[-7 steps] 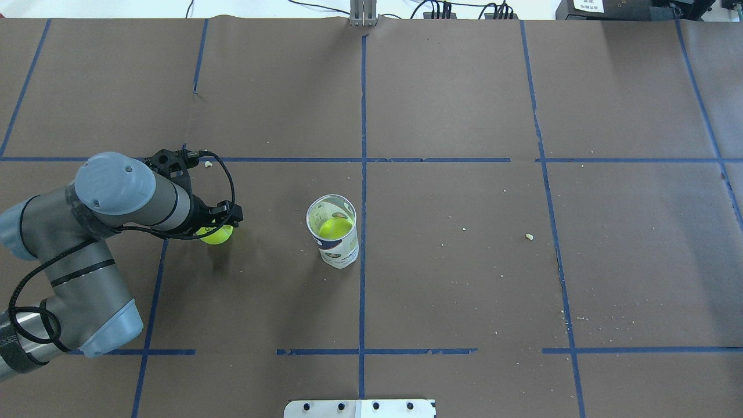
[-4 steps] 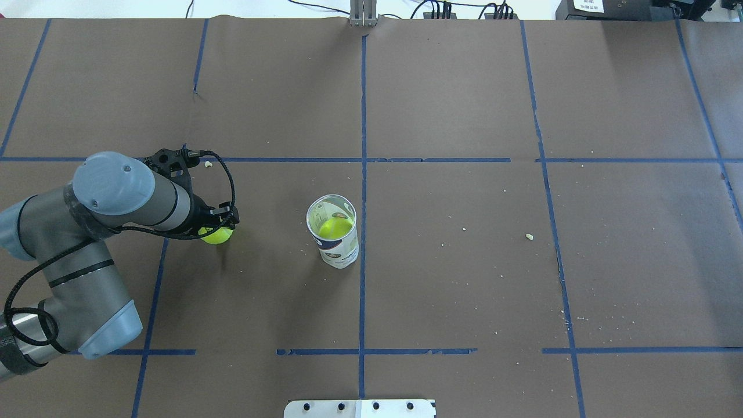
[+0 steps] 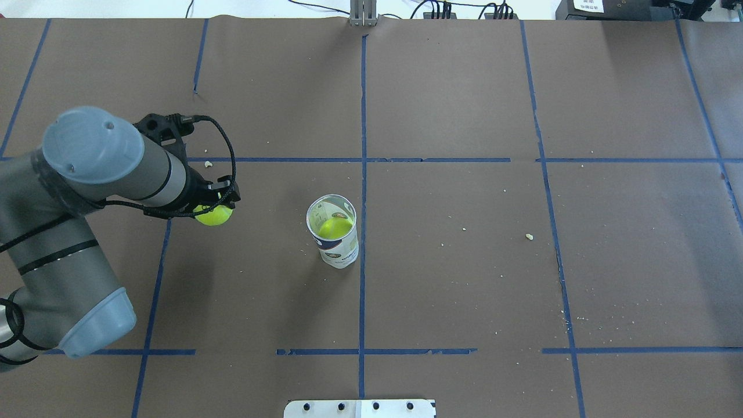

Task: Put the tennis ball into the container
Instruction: 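Lift the ball with the left gripper and carry it over the clear cup, then lower the ball into the cup and open the left gripper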

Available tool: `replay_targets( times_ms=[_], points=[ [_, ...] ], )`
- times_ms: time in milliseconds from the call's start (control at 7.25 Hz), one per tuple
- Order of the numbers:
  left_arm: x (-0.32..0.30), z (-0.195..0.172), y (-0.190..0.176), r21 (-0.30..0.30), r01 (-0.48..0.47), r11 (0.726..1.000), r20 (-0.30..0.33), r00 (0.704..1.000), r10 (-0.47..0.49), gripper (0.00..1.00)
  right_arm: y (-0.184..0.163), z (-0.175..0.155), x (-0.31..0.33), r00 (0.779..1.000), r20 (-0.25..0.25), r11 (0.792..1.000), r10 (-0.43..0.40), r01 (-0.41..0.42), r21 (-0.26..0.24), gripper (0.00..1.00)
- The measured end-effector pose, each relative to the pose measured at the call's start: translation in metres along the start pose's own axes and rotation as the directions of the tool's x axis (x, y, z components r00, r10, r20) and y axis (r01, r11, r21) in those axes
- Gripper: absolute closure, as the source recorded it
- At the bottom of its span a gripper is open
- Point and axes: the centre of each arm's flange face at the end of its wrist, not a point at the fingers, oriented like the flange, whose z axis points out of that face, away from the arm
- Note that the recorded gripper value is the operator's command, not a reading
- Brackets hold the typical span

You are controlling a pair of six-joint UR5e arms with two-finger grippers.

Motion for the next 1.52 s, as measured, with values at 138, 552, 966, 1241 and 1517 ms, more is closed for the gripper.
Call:
replay_targets(
  times_ms=[138,552,966,1241,1517],
  points=[
    [0.02,-0.031,-0.004,0.004,0.015,1.0,0.005,1.0,-0.015,0.75,0.0,0.0,0.0,1.0,0.0,1.0,0.0,0.0,0.0,0.0],
    [0.085,-0.112,0.011,-0.06,0.065,0.996,0.005,0.998,-0.065,0.72,0.0,0.0,0.0,1.0,0.0,1.0,0.0,0.0,0.0,0.0],
    [0.147,-0.137,0.027,-0.113,0.168,0.979,0.001,0.986,-0.169,0.71,0.0,0.0,0.0,1.0,0.0,1.0,0.0,0.0,0.0,0.0],
    [0.174,-0.122,0.04,-0.135,0.189,0.973,0.031,0.982,-0.186,0.68,0.0,0.0,0.0,1.0,0.0,1.0,0.0,0.0,0.0,0.0],
    [0.181,-0.115,0.048,-0.146,0.187,0.971,0.04,0.982,-0.183,0.55,0.0,0.0,0.0,1.0,0.0,1.0,0.0,0.0,0.0,0.0]
  ],
)
